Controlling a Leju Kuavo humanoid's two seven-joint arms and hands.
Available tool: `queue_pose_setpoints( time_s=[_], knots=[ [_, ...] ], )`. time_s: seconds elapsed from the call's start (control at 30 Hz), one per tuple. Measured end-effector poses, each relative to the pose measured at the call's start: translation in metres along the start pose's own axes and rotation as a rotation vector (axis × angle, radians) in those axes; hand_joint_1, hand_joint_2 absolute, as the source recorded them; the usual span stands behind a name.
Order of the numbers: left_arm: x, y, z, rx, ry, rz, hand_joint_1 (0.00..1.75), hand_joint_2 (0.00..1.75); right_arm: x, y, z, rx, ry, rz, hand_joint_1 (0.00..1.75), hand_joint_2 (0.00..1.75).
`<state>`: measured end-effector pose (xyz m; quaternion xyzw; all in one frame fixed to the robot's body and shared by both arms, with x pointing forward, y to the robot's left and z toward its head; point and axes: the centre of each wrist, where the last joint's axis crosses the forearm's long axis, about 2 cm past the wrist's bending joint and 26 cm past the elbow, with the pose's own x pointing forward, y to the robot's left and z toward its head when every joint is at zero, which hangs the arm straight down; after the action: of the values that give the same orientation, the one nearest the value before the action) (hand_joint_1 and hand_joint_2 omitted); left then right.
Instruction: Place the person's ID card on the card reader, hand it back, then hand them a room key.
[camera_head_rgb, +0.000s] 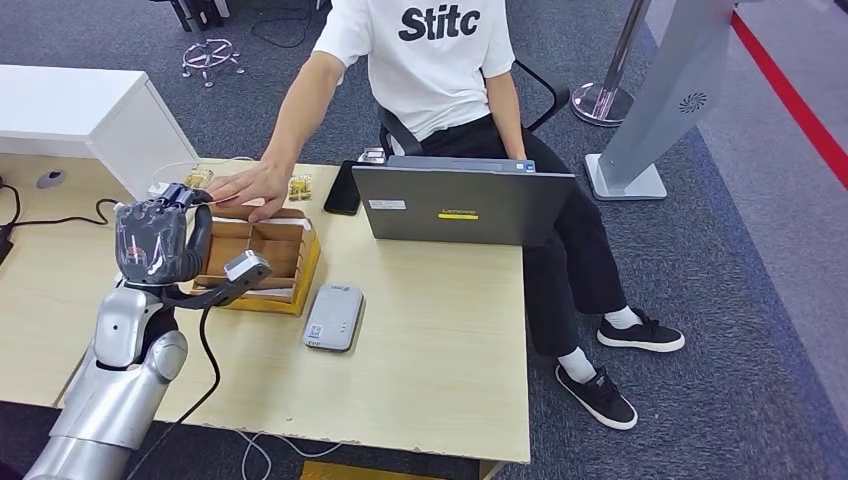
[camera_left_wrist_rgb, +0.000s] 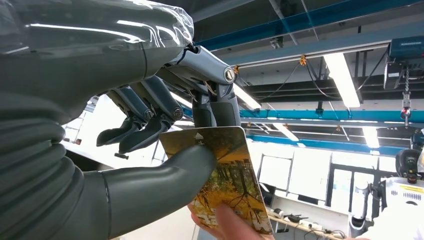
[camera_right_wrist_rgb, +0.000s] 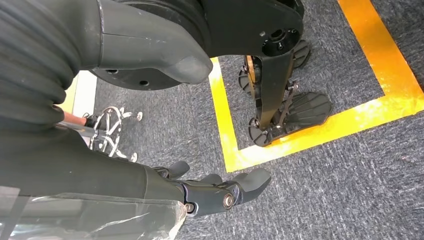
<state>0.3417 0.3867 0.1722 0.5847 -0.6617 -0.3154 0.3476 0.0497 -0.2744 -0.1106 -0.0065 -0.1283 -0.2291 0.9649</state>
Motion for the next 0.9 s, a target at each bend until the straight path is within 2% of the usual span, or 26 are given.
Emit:
queue_pose_setpoints(
  time_s=[0.03, 0.07, 0.57, 0.73, 0.83, 0.9],
  knots=[
    [0.0, 0.0, 0.0, 0.0, 0.0, 0.0, 0.34, 1.75, 0.0, 0.0, 0.0, 0.0, 0.0, 0.0, 0.0, 1.75],
    [0.0, 0.0, 0.0, 0.001, 0.0, -0.001, 0.01, 1.75, 0.0, 0.0, 0.0, 0.0, 0.001, 0.0, 0.0, 1.75],
    [0.001, 0.002, 0.003, 0.006, -0.011, -0.011, 0.0, 1.75, -0.001, 0.001, 0.0, -0.001, 0.006, -0.003, 0.0, 1.75],
    [0.002, 0.005, 0.007, 0.055, -0.013, -0.008, 0.0, 1.75, -0.001, 0.001, 0.0, -0.003, 0.01, -0.009, 0.0, 1.75],
    [0.009, 0.011, 0.018, 0.131, -0.065, -0.008, 0.0, 1.75, -0.001, 0.0, 0.0, -0.008, 0.013, -0.017, 0.0, 1.75],
    [0.024, 0.02, 0.033, 0.205, -0.148, 0.046, 0.0, 1.75, -0.001, 0.0, 0.0, -0.021, 0.021, -0.027, 0.0, 1.75]
  ],
)
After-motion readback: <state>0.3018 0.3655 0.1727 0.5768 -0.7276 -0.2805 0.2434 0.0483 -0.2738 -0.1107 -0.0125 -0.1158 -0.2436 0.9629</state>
